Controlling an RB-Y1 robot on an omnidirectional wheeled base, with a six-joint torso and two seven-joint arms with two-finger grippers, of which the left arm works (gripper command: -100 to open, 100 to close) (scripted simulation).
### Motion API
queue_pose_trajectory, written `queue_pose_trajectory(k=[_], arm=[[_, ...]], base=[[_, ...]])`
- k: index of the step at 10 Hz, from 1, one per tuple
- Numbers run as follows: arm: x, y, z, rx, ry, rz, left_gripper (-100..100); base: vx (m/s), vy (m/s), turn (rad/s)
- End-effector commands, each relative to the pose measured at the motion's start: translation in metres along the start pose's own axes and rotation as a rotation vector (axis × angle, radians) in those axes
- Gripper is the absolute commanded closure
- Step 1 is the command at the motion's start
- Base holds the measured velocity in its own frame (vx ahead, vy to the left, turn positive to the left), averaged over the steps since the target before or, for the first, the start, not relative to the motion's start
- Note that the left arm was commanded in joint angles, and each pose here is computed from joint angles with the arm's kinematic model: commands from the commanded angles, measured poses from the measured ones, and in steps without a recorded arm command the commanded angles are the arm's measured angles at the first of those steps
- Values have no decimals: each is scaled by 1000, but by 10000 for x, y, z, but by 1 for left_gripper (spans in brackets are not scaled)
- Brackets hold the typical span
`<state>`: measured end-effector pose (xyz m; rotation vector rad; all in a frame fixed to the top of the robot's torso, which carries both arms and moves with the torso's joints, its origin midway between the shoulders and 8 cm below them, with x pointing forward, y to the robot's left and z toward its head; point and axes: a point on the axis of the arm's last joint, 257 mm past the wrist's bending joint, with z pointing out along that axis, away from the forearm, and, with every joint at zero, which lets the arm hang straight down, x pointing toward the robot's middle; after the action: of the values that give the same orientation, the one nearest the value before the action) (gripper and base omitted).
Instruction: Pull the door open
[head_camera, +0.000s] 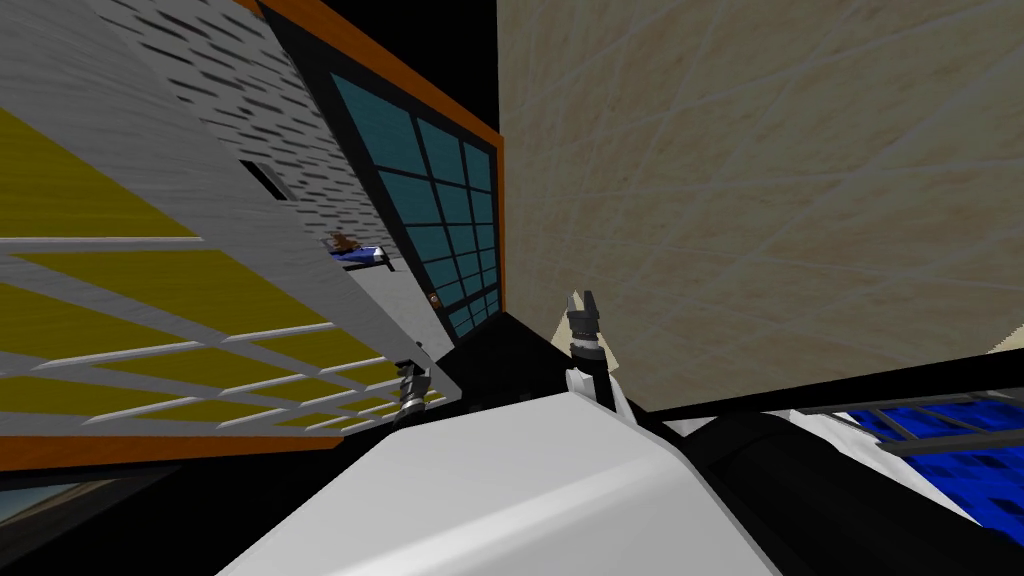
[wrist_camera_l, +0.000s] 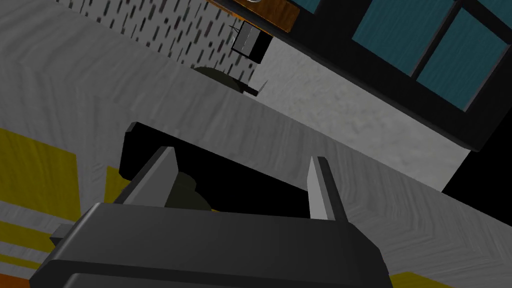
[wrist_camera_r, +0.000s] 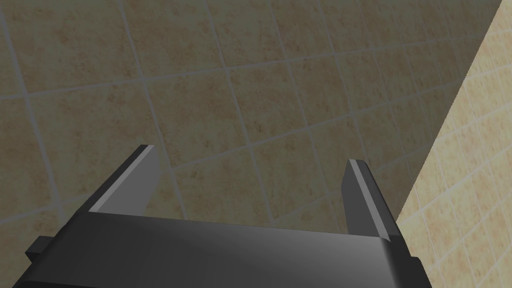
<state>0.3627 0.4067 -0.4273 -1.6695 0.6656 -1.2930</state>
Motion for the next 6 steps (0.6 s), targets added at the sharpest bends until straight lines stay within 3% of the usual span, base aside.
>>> queue_pose_trajectory(k=[1, 5, 6], arm=[[-72, -122, 14, 25, -11, -50, -100], [27, -123, 65, 29, 3, -205, -100], [27, -123, 65, 29, 3, -214, -100]], base=[[-96, 32, -76], [-104, 45, -84], [-84, 44, -43]])
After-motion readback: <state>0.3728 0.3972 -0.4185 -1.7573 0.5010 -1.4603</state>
